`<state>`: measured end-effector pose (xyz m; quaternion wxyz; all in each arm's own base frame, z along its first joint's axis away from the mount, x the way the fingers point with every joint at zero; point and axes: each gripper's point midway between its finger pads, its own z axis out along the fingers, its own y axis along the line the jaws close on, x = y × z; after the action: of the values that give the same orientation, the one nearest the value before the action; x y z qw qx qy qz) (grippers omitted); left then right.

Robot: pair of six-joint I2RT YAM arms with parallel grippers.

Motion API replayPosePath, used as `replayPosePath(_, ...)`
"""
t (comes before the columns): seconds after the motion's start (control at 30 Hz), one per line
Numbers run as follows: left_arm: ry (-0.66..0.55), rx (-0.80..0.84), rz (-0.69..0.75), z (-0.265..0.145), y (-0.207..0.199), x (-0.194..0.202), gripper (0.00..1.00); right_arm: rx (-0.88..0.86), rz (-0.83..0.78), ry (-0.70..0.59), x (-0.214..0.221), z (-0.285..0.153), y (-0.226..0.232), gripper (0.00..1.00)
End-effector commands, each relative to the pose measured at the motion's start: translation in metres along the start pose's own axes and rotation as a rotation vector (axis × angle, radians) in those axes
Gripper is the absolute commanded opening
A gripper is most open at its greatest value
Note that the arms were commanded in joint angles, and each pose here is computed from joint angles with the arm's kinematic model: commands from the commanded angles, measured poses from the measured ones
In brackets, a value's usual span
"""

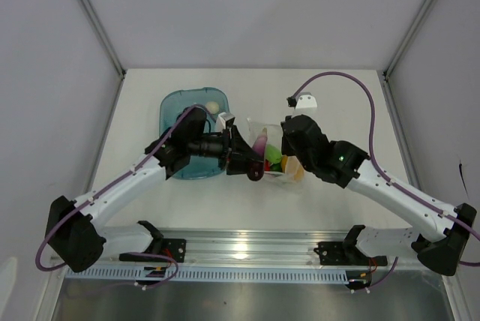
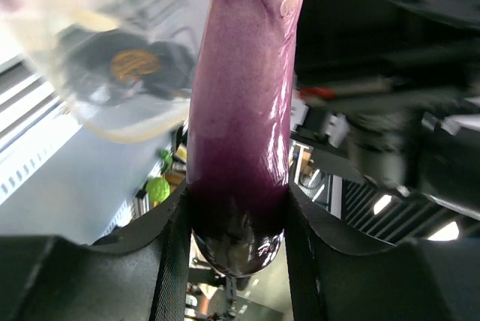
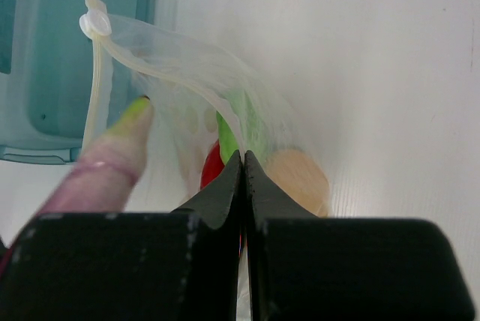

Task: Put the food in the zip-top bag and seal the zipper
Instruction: Place the fake vegetable in the zipper food storage bag.

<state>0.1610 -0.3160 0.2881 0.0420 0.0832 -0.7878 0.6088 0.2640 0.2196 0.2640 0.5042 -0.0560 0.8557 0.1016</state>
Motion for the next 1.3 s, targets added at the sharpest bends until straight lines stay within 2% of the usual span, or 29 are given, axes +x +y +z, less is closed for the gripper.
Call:
replayPosePath(0.0, -0.004, -0.133, -0.152, 0.006, 0.020, 0.004, 0.01, 0.013, 0.040, -0.054, -0.016, -0.003, 0.002, 0.00)
replayPosePath(0.07, -0.023, -0.194, -0.199, 0.006, 0.031, 0.003, 0.00, 0.011, 0.039, -0.054, -0.016, -0.004, 0.002, 0.00)
replayPosePath(0.23, -0.058, -0.226, -0.273, 0.009, 0.042, -0.002, 0.01, 0.007, 0.041, -0.056, -0.016, -0.004, 0.003, 0.00)
replayPosePath(0.5, -0.190, -0.243, -0.304, 0.014, 0.031, -0.029, 0.13, 0.005, 0.032, -0.057, -0.017, -0.006, 0.006, 0.00)
replayPosePath(0.6, -0.221, -0.240, -0.305, 0.016, 0.024, -0.037, 0.27, 0.007, 0.032, -0.062, -0.018, -0.007, 0.006, 0.00)
replayPosePath(0.77, -0.210, -0.185, -0.242, 0.022, -0.006, -0.043, 0.75, 0.010, 0.026, -0.056, -0.016, -0.005, 0.006, 0.00)
replayPosePath(0.87, -0.212, -0.212, -0.190, 0.019, -0.011, -0.042, 0.90, 0.015, 0.021, -0.062, -0.018, -0.008, 0.004, 0.00)
replayPosePath(0.93, -0.224, -0.203, -0.158, 0.015, -0.015, -0.039, 0.92, 0.017, 0.021, -0.067, -0.019, -0.009, 0.003, 0.00)
replayPosePath(0.97, -0.229, -0.205, -0.149, 0.014, -0.012, -0.039, 0.99, 0.015, 0.020, -0.068, -0.019, -0.009, 0.003, 0.00)
replayPosePath(1.1, -0.256, -0.206, 0.016, 0.004, -0.019, -0.038, 1.00, 0.015, 0.015, -0.062, -0.017, -0.008, 0.004, 0.00)
replayPosePath(1.23, -0.398, -0.224, 0.194, -0.020, -0.031, -0.048, 0.99, 0.007, 0.017, -0.063, -0.018, -0.007, 0.006, 0.00)
replayPosePath(1.27, -0.471, -0.257, 0.239, -0.029, -0.028, -0.059, 1.00, 0.007, 0.014, -0.062, -0.018, -0.007, 0.006, 0.00)
